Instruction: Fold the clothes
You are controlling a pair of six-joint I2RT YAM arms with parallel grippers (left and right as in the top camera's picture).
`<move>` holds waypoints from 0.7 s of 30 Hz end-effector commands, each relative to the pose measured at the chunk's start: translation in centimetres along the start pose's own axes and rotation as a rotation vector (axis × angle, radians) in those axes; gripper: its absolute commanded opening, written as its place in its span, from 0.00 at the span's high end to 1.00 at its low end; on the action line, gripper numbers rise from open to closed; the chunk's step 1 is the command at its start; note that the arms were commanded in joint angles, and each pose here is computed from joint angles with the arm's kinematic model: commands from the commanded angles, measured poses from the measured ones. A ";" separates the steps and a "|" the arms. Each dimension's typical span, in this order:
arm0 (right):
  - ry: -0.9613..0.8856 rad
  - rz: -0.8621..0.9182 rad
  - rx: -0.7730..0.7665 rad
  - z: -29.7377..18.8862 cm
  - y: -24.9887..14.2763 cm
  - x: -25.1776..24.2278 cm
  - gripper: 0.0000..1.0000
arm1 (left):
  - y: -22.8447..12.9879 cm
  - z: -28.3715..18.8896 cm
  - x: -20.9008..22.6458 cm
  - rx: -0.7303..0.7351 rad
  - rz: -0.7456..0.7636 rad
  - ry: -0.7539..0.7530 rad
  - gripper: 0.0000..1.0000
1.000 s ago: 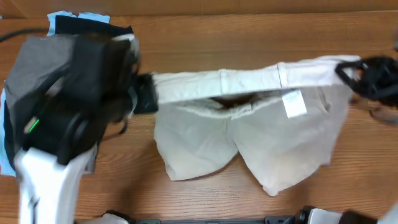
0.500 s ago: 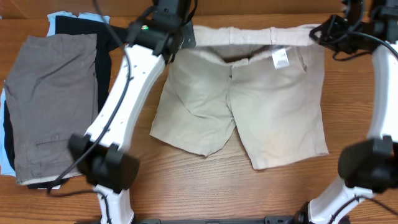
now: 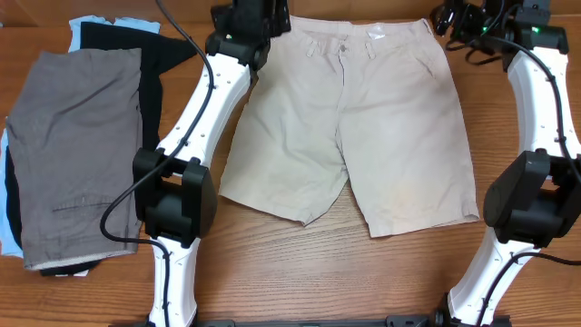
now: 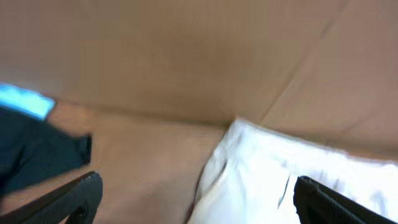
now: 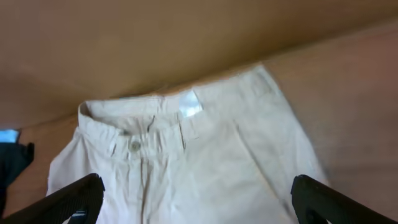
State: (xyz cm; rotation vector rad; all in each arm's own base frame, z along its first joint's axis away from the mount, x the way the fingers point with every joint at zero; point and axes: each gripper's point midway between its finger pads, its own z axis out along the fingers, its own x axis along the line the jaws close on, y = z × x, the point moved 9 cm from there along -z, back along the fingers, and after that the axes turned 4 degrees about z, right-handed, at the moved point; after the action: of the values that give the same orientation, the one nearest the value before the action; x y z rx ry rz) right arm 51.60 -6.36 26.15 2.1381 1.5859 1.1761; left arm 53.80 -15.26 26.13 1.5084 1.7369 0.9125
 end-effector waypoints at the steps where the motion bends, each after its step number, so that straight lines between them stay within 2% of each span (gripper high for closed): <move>1: 0.044 0.053 0.035 -2.0 0.0 1.4 0.00 | 0.7 -3.0 -0.2 0.083 0.092 -0.085 0.00; 4: 0.076 0.116 0.192 -2.1 -2.4 1.8 0.00 | -0.8 -4.6 0.2 0.231 0.170 -0.130 0.00; 8: -0.021 0.188 0.381 -2.5 -5.8 1.8 0.00 | -2.4 -6.6 1.3 0.381 0.207 -0.111 0.00; 12: -0.161 0.184 0.524 -1.9 -9.3 2.0 0.11 | -4.1 -7.9 1.9 0.523 0.228 -0.128 0.00; 14: -0.212 0.165 0.580 -1.1 -11.1 2.2 0.14 | -4.8 -8.3 2.2 0.579 0.239 -0.121 0.00; 21: -0.262 0.201 0.714 2.3 -17.7 1.4 0.14 | -5.6 -8.8 2.8 0.639 0.256 -0.097 0.00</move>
State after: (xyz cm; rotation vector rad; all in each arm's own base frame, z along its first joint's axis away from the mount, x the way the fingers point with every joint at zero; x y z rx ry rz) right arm 42.15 2.43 15.59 2.7518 1.9329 0.4111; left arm 43.49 -13.65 24.37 2.1956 1.9393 0.3831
